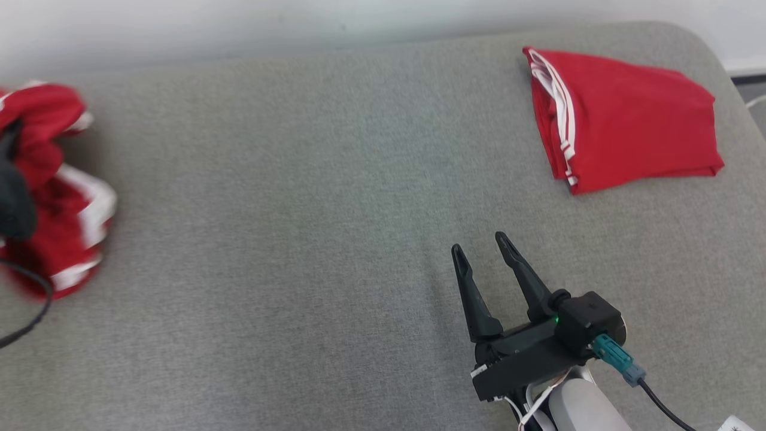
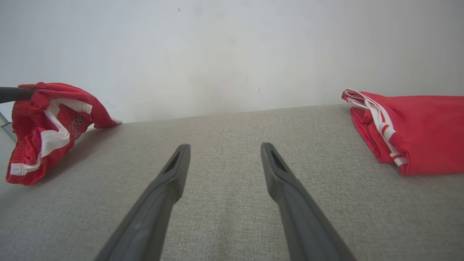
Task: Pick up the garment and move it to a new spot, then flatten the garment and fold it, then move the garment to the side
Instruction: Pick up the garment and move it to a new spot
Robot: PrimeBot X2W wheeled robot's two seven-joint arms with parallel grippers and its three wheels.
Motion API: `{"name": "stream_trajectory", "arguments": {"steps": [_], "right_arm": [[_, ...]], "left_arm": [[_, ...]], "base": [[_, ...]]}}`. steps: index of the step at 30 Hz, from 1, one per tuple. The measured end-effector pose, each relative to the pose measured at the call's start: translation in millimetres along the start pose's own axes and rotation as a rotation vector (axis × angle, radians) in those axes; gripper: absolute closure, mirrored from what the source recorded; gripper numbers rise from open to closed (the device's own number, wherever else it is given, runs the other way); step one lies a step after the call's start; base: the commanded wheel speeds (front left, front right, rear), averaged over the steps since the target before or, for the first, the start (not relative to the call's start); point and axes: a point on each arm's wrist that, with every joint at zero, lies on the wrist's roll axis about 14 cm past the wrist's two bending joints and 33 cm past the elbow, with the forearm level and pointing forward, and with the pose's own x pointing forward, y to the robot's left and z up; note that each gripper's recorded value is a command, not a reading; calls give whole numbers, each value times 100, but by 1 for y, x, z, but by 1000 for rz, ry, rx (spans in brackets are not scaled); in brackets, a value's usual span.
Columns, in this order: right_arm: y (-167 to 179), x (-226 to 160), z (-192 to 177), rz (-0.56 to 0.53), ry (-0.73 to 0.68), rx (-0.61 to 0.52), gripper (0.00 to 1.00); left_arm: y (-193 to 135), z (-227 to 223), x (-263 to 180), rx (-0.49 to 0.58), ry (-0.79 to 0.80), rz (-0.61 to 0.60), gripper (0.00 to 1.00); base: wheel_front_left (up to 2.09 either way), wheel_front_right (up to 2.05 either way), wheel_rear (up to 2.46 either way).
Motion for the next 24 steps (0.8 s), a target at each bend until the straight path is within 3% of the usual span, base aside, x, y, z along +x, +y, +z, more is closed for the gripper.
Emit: {"name": "stream_trajectory", "arguments": {"steps": [6,12,16,24], "right_arm": [[4,-6,13,1,-31,5,0],[-7,-16,26,-45,-64,-1,0],[-17,-25,29,-83,-70,-4,0],[-30,-36,36,-133,-83,-11,0]], "left_arm": [[-35,62,-20,70,-160,-104,100],[-106,127,-41,122,-334,-293,100],[-156,150,-57,121,-402,-430,100],[-223,177,-86,141,-513,-611,100]], "base": [[0,0,0],[0,0,0],[0,0,0],[0,0,0]]}}
